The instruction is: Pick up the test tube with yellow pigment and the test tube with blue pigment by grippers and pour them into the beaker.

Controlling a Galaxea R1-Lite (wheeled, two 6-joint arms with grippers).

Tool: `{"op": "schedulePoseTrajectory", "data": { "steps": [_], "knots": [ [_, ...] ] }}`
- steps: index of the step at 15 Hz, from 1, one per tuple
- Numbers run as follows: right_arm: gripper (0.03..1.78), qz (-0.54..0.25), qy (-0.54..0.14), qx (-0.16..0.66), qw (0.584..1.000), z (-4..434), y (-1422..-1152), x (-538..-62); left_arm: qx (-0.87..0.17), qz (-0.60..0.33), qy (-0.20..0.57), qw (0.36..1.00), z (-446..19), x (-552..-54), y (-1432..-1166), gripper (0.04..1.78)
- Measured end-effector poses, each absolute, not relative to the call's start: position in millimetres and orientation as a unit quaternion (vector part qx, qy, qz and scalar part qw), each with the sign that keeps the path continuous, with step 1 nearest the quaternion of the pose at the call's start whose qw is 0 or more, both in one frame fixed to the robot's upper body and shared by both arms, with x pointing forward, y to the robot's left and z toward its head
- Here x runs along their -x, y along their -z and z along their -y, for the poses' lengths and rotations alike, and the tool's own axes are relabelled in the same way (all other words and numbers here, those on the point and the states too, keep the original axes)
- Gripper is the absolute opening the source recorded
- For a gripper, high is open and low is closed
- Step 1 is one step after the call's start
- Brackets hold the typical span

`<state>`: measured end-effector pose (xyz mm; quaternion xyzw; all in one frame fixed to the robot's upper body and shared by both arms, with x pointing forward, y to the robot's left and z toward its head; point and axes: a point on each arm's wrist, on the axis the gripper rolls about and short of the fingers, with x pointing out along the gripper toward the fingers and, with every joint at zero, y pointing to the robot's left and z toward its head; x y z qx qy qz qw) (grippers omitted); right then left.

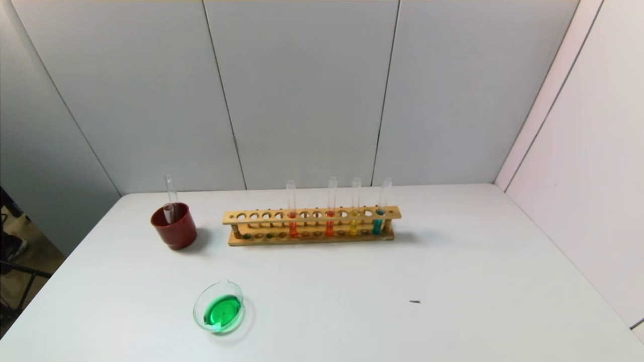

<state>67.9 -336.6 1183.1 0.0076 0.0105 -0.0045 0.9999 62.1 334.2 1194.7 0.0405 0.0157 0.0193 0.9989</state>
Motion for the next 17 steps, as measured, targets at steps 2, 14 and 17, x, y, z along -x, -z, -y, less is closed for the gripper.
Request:
{"op": "schedulePoseTrajectory", "data": {
  "steps": [2, 14, 17],
  "knots": [
    [1.70, -0.010, 0.005, -0.007, 1.000, 336.6, -1183.3, -67.9, -0.018, -0.013, -0.002, 1.000, -333.4, -65.6, -1187.5, 1.75],
    [1.70, -0.011, 0.005, -0.008, 1.000, 336.6, -1183.0, -67.9, 0.000, -0.019, -0.001, 1.000, -333.4, -66.7, -1183.1, 1.75],
    [1.70, -0.011, 0.005, -0.009, 1.000, 336.7, -1183.0, -67.9, 0.000, -0.019, -0.001, 1.000, -333.4, -66.7, -1183.1, 1.75]
  ]
}}
